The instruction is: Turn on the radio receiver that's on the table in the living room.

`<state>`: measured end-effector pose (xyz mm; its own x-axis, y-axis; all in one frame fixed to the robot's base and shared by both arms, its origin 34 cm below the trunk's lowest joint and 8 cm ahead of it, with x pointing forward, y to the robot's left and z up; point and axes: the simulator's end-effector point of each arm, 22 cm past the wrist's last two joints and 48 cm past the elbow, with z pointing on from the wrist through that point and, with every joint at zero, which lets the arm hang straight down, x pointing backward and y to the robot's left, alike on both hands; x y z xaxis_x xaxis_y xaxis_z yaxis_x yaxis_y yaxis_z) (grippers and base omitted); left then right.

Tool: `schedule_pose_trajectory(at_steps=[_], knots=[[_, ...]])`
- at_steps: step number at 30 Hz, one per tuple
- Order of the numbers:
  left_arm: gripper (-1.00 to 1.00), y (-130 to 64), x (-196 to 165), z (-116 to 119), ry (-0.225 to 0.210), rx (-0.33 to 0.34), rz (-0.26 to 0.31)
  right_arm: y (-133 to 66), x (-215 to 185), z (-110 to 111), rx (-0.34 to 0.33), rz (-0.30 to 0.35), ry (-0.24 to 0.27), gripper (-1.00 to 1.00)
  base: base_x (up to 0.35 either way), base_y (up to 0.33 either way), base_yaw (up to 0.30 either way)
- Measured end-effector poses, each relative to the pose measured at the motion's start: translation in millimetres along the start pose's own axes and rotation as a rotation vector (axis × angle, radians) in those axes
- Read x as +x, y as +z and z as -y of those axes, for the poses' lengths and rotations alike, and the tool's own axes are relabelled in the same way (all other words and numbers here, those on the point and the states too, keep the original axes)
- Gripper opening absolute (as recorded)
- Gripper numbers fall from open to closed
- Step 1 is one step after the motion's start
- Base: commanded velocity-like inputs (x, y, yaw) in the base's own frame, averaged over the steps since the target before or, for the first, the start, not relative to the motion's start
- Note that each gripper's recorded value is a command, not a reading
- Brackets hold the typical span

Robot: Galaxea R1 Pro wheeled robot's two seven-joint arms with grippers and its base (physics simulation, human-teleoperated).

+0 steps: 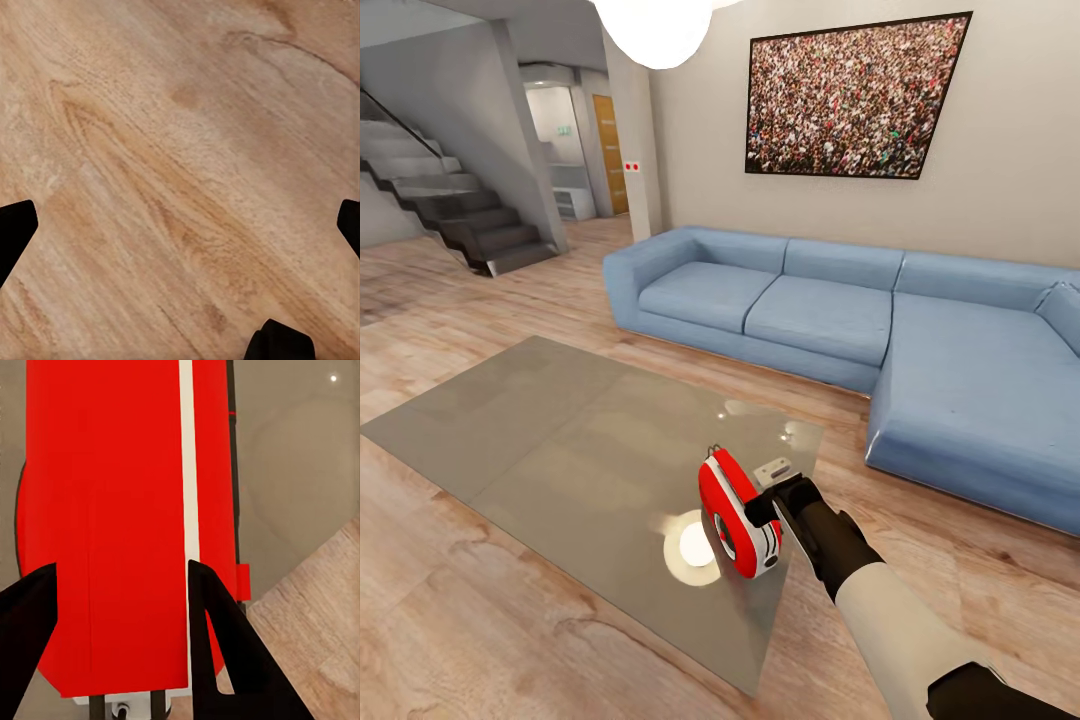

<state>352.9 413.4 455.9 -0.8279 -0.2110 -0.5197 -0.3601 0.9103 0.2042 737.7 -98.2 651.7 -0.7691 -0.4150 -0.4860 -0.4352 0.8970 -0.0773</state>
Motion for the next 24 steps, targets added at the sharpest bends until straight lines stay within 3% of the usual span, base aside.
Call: schedule_pose_trajectory(at_steps=[17, 24], knots=[[1.0, -0.4, -4.1, 1.0, -0.005, 0.002, 0.011, -4.2, -3.3, 0.8, 0.003, 0.008, -0.002, -1.0, 0.0, 0.0, 0.0], [1.0, -9.5, -14.5, 0.4, -0.009, 0.005, 0.021, -18.5, -14.1, 3.1, 0.008, 0.019, -0.003, -1.0, 0.0, 0.0, 0.0]])
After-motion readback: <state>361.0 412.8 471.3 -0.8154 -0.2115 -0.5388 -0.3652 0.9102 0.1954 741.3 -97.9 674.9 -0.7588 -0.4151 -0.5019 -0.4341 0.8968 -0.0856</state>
